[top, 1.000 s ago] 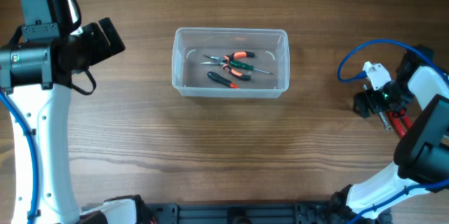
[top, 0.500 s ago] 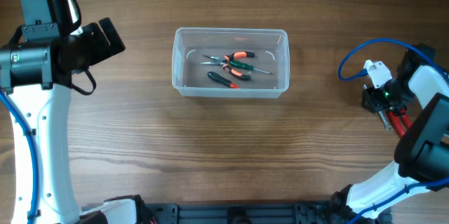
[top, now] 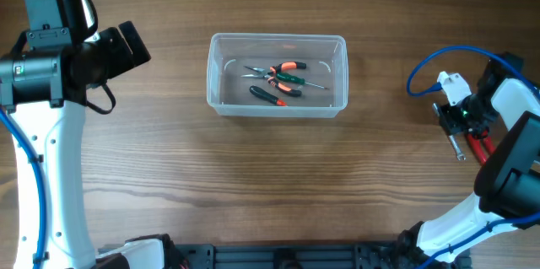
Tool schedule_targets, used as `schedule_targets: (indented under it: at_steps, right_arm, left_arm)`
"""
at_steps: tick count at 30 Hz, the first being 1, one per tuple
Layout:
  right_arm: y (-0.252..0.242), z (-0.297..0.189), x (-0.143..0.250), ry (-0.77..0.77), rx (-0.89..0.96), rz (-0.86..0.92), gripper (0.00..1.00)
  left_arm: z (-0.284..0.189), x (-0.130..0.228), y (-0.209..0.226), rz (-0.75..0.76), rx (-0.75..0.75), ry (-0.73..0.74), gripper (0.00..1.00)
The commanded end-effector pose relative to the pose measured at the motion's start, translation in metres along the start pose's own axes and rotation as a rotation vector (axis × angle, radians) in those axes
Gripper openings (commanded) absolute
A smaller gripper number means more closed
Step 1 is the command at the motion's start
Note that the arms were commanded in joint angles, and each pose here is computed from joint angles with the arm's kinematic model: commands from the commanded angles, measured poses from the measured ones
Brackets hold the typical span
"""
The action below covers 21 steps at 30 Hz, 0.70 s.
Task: Pack container
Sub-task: 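Lift the silver wrench toward the container with the right gripper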
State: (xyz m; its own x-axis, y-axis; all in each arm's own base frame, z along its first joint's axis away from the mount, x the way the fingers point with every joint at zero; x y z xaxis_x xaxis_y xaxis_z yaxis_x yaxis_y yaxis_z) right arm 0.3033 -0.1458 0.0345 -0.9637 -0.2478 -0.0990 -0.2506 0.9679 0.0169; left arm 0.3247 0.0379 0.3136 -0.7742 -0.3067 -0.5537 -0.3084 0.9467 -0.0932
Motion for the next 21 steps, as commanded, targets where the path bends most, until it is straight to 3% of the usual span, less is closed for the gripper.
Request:
schedule_targets:
  at_steps: [1,7,11,17,21]
  right_arm:
    - [0.004,0.010,-0.003,0.001,-0.048,0.055,0.04]
    - [0.006,-0.054,-0.054,-0.135,0.034,-0.034,0.04]
    - [0.039,-0.112,-0.094,-0.231,0.075,-0.121,0.04]
    - [0.145,-0.179,-0.144,-0.343,0.046,-0.335,0.04]
    - [0.225,-0.196,-0.163,-0.415,0.004,-0.512,0.04]
  left_arm:
    - [0.002,0.000,0.001,-0.005,-0.003,0.006,1.00]
    - [0.002,0.000,0.001,-0.005,-0.003,0.007,1.00]
    - [0.002,0.000,0.001,-0.005,-0.003,0.007,1.00]
    - [0.002,0.000,0.001,-0.004,-0.003,0.006,1.00]
    - [0.002,0.000,0.001,-0.004,-0.003,0.006,1.00]
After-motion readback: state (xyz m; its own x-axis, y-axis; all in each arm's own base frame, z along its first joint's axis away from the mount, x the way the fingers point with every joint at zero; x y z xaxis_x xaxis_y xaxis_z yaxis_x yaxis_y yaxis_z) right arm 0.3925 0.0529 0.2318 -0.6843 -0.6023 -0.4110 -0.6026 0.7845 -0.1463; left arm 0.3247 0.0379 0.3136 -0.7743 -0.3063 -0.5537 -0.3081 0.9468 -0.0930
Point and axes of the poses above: each gripper's point midway between its finger pads, its own z axis out along the fingers, its own y axis along the line the jaws close on, x = y × z, the point moved 4 cm from there along -z, back along the fingers, and after that the axes turned 6 degrees about z, right-handed, at the moved point
